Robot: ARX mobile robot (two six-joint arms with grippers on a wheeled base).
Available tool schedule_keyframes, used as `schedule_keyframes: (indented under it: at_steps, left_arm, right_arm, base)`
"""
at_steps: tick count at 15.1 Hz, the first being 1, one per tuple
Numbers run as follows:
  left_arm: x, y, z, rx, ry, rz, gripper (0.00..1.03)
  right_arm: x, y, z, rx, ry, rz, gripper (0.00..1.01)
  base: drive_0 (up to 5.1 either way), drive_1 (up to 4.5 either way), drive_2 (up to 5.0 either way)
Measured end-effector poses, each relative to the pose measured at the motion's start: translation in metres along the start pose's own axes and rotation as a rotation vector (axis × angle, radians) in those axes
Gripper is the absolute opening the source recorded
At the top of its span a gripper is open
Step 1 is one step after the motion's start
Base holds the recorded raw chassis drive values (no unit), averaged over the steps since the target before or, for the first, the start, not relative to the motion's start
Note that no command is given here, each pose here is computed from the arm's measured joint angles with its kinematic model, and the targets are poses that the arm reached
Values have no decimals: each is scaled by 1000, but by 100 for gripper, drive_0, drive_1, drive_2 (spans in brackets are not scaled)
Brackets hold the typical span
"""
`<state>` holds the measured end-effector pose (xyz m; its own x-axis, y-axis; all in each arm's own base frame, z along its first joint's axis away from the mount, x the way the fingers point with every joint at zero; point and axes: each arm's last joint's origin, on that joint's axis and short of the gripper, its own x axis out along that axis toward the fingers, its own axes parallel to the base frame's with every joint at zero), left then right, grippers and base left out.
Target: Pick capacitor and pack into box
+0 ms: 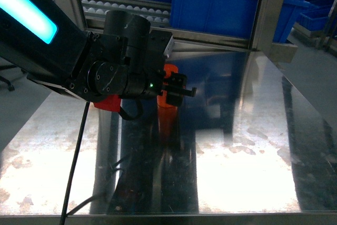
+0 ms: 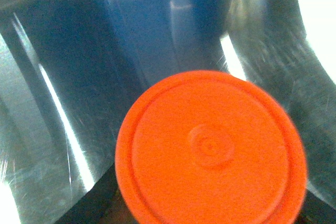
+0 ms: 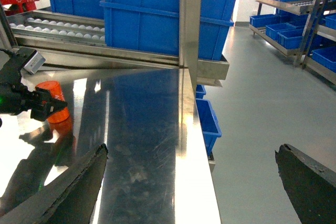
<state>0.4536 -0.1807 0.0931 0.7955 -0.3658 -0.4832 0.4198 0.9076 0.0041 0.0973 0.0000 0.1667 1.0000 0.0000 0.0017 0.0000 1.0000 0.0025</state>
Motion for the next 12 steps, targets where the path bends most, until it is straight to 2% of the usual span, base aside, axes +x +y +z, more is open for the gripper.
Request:
schedule_keyframes:
  at_steps: [1,3,4,5,6,7,8,9,10,11,12]
  left_arm:
    - [0,0,1,0,-6,1,47]
    - [-10,2,3,-3,-32,8,45]
    - [-25,5,9,-11,-60,17,45]
    - [-47,12,26,-29,-127,28,44]
    - [-82,23,52,-42,-238,56,44]
    - [-115,31,71,-43,-344,98,44]
    - [-155,39,81,-45,-437,146,44]
    - [-184,42,78,-38,-497,191,44]
    - [-212,42,64,-23,-547,242,44]
    - [-244,43,42,-38,-556,285,44]
    - [-267,42,28,-50,-576,333,44]
  right_arm:
    - [0,0,0,0,0,0,98]
    - [0,0,0,0,0,0,98]
    - [0,0,0,0,0,0,98]
    - [0,0,0,0,0,0,98]
    - [0,0,0,0,-1,0,98]
    - [0,0,0,0,0,0,98]
    - [0,0,0,0,0,0,98]
    - [0,0,0,0,0,0,98]
    - [0,0,0,0,-1,0,98]
    - [0,0,0,0,0,0,98]
    - [0,0,0,0,0,0,98]
  base:
    - [0,0,0]
    - [0,0,0]
    - [0,0,0]
    - [0,0,0]
    - [0,0,0]
    - [0,0,0]
    - [0,0,0]
    - [0,0,0]
    - [0,0,0]
    - [0,0,0]
    - [0,0,0]
